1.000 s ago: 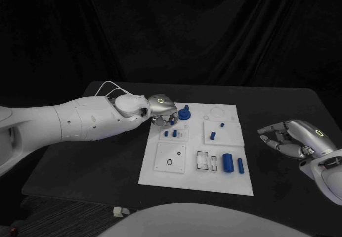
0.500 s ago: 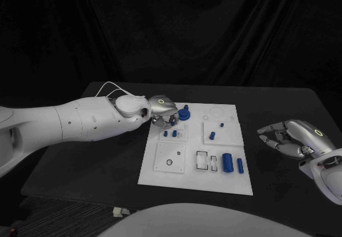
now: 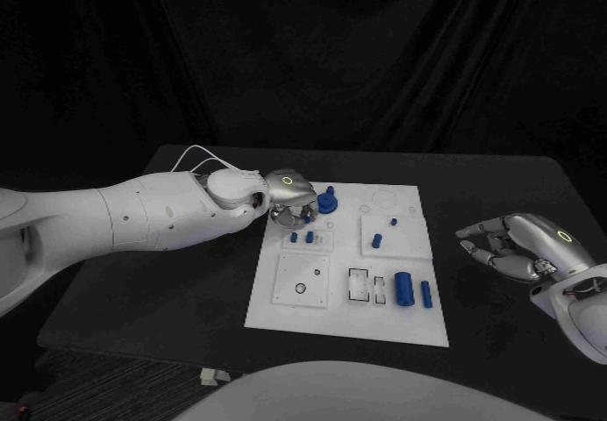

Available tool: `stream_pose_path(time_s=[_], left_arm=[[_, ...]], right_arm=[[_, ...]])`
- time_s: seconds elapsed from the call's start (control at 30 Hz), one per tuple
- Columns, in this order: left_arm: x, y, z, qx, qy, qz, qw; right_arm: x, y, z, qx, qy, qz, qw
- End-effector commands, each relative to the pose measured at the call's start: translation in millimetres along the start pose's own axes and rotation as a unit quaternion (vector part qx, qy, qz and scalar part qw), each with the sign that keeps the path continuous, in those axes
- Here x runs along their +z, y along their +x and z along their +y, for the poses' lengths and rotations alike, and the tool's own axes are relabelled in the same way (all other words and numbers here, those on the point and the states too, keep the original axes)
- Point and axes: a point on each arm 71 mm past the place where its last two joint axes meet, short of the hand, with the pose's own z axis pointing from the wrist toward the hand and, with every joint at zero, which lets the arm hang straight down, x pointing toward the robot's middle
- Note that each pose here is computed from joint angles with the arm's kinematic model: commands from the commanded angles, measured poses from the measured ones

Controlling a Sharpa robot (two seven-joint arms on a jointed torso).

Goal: Assemble the parts on the task board

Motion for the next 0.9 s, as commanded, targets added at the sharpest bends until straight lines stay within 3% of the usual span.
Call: stream_pose_path(time_s=[0.03, 0.3, 0.5, 0.7, 0.9], left_arm=[[1.7, 2.0, -2.9, -0.002, 0.006, 0.008, 1.000], [0.3, 4.7, 1.5, -0.004, -0.010, 0.023, 1.000], [-3.4, 5.0, 7.3, -0.002, -0.026, 0.016, 1.000], [-9.3, 2.5, 13.7, 0.005, -0.038, -0.015, 0.999], [-23.6, -2.3, 26.6, 0.019, -0.058, -0.074, 0.995]], right_arm=[[-0.9, 1.2, -2, 0.000, 0.010, 0.004, 1.000], [-1.3, 1.3, -1, 0.000, 0.010, 0.004, 1.000], [-2.1, 0.6, -1, 0.000, 0.009, 0.002, 1.000], [-4.4, -1.3, -1, 0.001, 0.009, -0.003, 1.000], [-5.2, -10.1, 2, 0.000, 0.003, -0.021, 1.000]])
